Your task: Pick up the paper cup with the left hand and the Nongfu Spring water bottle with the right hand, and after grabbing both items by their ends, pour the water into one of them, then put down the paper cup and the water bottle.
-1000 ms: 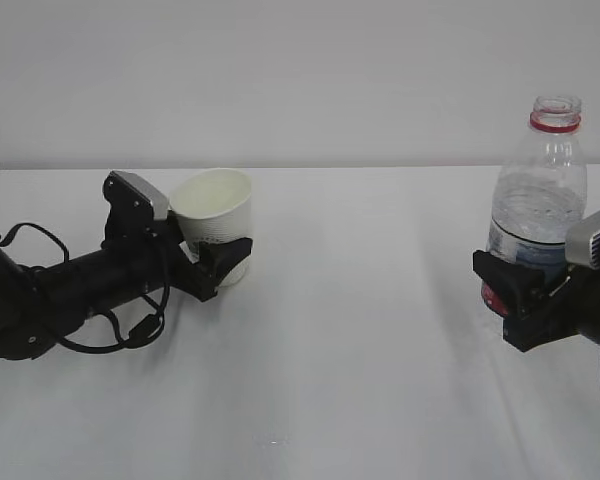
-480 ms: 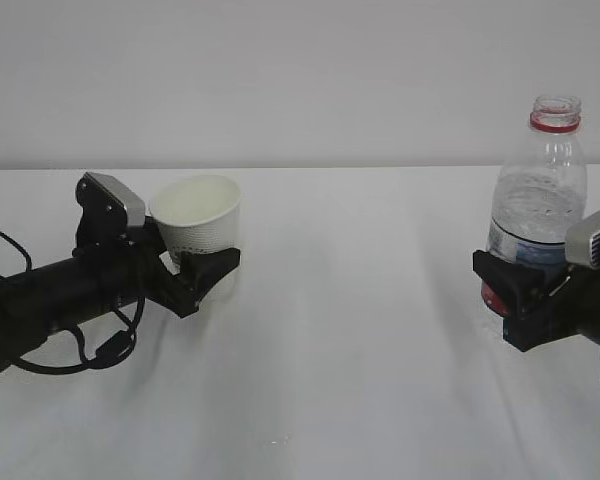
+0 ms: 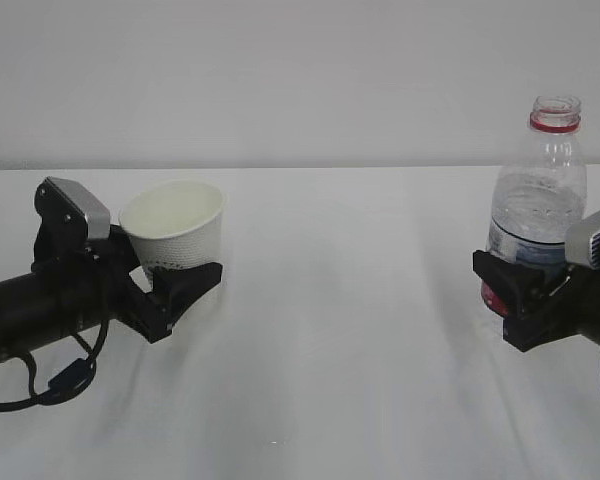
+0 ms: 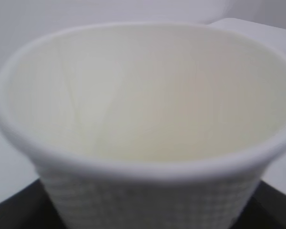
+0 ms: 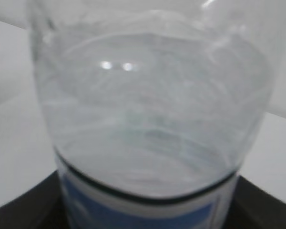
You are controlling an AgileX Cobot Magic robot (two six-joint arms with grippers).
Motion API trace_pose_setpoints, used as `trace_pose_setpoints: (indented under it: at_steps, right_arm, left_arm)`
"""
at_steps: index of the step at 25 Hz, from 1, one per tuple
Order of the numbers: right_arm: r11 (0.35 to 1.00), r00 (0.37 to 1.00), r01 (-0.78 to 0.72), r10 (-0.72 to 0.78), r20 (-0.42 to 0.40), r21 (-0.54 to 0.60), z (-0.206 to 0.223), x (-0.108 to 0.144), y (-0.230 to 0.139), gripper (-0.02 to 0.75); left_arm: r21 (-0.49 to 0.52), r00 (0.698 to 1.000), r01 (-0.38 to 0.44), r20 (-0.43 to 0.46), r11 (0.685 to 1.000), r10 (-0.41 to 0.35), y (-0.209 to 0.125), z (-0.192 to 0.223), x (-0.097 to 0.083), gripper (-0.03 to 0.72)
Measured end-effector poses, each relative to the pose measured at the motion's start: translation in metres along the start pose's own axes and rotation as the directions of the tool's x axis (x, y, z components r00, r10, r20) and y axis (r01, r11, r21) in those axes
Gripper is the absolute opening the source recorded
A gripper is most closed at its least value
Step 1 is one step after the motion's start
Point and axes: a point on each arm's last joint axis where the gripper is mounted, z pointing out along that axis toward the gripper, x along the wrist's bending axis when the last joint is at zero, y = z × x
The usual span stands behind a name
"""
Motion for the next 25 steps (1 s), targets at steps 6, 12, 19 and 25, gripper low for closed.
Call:
trace_pose_setpoints:
  at_steps: [6,12,19,25]
  right_arm:
    - [1.000,1.000,0.000,0.000,0.000,0.000,0.000,0.000,0.000,0.483]
    - [1.000,1.000,0.002,-0.002,0.000,0.000,0.000,0.000,0.000,0.483]
    - [1.000,1.000,0.003,-0.003,-0.002,0.000,0.000,0.000,0.000,0.483]
    - [1.000,1.000,0.004,-0.004,-0.003,0.000,0.000,0.000,0.000,0.482]
  left_arm:
    - [0.018,0.998,-0.019,0.055,1.000,0.018,0.001,-0.013,-0.012,0.585]
    - [0.034,0.988,-0.058,0.144,0.998,0.053,-0.001,-0.017,-0.022,0.585]
    - [0.027,0.976,-0.068,0.209,0.997,0.061,0.004,-0.020,-0.029,0.585]
    - [0.013,0.965,-0.073,0.255,0.997,0.067,0.012,-0.023,-0.034,0.585]
